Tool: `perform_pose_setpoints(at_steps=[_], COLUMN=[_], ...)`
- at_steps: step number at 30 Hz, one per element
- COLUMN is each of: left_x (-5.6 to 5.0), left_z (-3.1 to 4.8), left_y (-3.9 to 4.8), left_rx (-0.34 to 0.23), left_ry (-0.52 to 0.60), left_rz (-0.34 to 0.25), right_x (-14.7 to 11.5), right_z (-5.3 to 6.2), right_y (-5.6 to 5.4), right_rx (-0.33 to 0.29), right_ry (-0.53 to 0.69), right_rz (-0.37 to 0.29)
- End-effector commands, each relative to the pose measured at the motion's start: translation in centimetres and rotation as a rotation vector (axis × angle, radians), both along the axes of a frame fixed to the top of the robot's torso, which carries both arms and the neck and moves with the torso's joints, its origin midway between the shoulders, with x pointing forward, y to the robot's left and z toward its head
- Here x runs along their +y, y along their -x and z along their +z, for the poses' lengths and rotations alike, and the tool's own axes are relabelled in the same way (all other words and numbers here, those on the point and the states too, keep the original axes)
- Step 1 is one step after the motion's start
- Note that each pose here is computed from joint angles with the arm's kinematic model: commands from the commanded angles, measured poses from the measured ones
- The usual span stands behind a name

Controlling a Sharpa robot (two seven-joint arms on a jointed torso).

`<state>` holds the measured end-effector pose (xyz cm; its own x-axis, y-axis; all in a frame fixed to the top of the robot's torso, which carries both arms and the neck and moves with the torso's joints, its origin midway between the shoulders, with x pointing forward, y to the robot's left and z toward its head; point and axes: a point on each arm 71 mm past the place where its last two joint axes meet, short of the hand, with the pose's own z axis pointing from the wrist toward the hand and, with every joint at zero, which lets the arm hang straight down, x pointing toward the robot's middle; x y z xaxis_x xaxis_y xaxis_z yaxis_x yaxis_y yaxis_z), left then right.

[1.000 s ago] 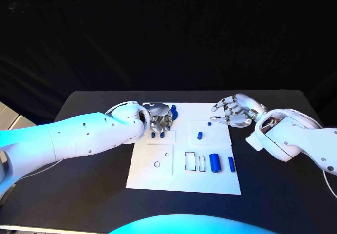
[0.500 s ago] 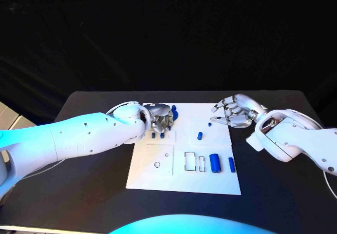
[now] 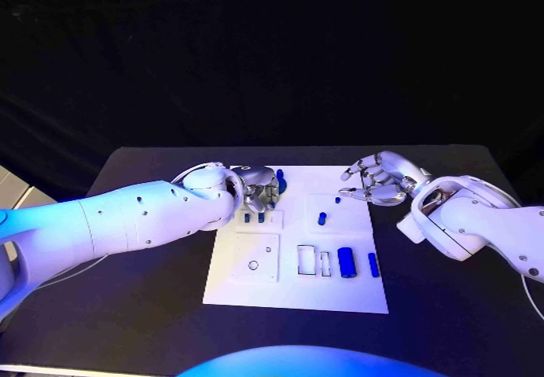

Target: Assemble the parts on the task board

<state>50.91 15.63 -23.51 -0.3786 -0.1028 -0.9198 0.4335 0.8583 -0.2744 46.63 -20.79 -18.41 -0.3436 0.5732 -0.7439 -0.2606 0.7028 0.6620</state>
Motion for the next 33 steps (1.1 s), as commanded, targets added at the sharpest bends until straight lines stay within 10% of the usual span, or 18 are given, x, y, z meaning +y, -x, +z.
perform_pose_setpoints(at_steps=[1,19,33], left_x=[-0.2,1.0,4.1], left_z=[0.06,1.74,2.66], left_y=[0.05,0.19,0.54], left_rx=[-0.018,0.051,0.126], left_ry=[0.028,0.183,0.202], left_rz=[-0.006,0.055,0.114], right_x=[0.1,0.1,-0.2], right_z=[0.0,0.0,-0.1], right_y=[0.1,0.0,0.0], right_rx=[-0.006,-0.003,0.001], right_ry=[0.004,0.008,0.014], right_rz=[0.014,0.013,0.006])
